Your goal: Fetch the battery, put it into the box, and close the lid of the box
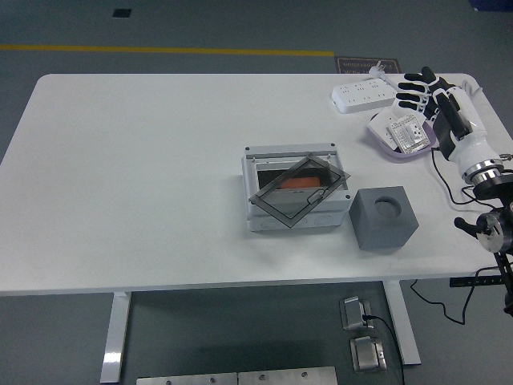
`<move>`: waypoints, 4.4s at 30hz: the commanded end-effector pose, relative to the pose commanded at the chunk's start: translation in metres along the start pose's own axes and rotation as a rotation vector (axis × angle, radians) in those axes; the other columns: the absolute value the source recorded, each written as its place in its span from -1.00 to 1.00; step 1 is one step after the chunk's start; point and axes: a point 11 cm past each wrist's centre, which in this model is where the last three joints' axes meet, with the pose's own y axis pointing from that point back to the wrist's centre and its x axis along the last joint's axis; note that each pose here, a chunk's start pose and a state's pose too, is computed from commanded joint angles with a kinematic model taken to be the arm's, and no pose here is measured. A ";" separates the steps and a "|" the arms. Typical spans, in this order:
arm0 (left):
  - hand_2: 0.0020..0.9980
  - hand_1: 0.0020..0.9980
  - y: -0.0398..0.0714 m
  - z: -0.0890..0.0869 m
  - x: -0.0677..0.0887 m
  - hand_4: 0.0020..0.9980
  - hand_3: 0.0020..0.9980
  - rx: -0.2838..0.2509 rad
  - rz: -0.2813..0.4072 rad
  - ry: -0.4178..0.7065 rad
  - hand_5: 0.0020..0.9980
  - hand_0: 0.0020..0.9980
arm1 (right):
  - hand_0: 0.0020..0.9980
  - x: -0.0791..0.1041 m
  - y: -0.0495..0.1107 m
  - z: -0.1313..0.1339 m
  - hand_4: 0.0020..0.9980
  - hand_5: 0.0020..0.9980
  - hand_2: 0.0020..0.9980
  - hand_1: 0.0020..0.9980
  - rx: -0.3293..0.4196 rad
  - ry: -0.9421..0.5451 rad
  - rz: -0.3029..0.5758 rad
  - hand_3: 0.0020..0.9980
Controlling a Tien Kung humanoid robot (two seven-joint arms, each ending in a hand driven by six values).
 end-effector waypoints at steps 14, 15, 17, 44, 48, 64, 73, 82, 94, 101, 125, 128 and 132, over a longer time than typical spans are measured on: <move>0.08 0.15 0.000 0.002 0.000 -0.27 0.07 -0.006 0.000 0.026 -1.00 -0.09 | 0.44 0.000 -0.001 -0.001 0.41 0.13 0.33 0.29 -0.008 0.016 -0.002 0.29; 0.08 0.15 0.000 0.002 0.000 -0.27 0.07 -0.006 0.000 0.028 -1.00 -0.09 | 0.44 0.000 -0.001 -0.001 0.41 0.13 0.33 0.29 -0.008 0.016 -0.002 0.29; 0.08 0.15 0.000 0.002 0.001 -0.27 0.07 -0.006 0.002 0.036 -1.00 -0.09 | 0.44 0.001 0.000 -0.001 0.41 0.13 0.33 0.29 -0.009 0.016 0.000 0.29; 0.08 0.15 0.000 0.016 0.000 -0.26 0.07 -0.039 -0.002 0.035 -1.00 -0.08 | 0.45 0.008 -0.005 -0.016 0.40 0.12 0.36 0.31 0.013 0.082 0.016 0.29; 0.08 0.15 0.000 0.019 0.002 -0.26 0.07 -0.044 0.001 0.034 -1.00 -0.08 | 0.45 0.012 -0.004 -0.017 0.40 0.12 0.36 0.31 0.016 0.086 0.026 0.29; 0.08 0.14 0.000 0.021 0.005 -0.26 0.07 -0.056 0.004 0.047 -1.00 -0.08 | 0.45 0.019 0.000 -0.017 0.23 -0.18 0.35 0.31 0.021 0.071 0.051 0.29; 0.08 0.15 0.000 0.022 0.009 -0.26 0.07 -0.055 0.010 0.055 -1.00 -0.08 | 0.45 0.017 -0.001 -0.016 0.21 -0.25 0.37 0.33 0.018 0.064 0.041 0.29; 0.08 0.15 0.000 0.020 0.010 -0.26 0.07 -0.051 0.012 0.061 -1.00 -0.07 | 0.45 0.018 -0.001 -0.018 0.03 -0.24 0.36 0.32 0.017 0.068 0.032 0.26; 0.08 0.15 0.001 0.021 0.019 -0.26 0.07 -0.050 0.026 0.058 -1.00 -0.07 | 0.46 0.015 -0.003 -0.019 -0.09 -0.21 0.35 0.32 0.003 0.094 -0.001 0.24; 0.08 0.15 0.001 0.020 0.026 -0.26 0.07 -0.049 0.037 0.063 -1.00 -0.07 | 0.45 0.013 -0.004 -0.019 -0.28 -0.28 0.35 0.33 0.002 0.095 -0.007 0.23; 0.08 0.15 0.000 0.012 0.020 -0.25 0.08 -0.032 0.027 0.089 -1.00 -0.07 | 0.46 0.015 -0.004 -0.027 -0.23 -0.23 0.35 0.34 0.027 0.081 0.007 0.22; 0.08 0.15 0.000 0.012 0.020 -0.25 0.08 -0.033 0.026 0.088 -1.00 -0.07 | 0.47 0.014 -0.004 -0.026 -0.27 -0.32 0.36 0.34 0.025 0.082 0.006 0.25; 0.08 0.15 0.000 0.014 0.019 -0.25 0.08 -0.035 0.026 0.088 -1.00 -0.07 | 0.47 0.013 -0.004 -0.026 -0.27 -0.32 0.36 0.34 0.023 0.080 0.005 0.25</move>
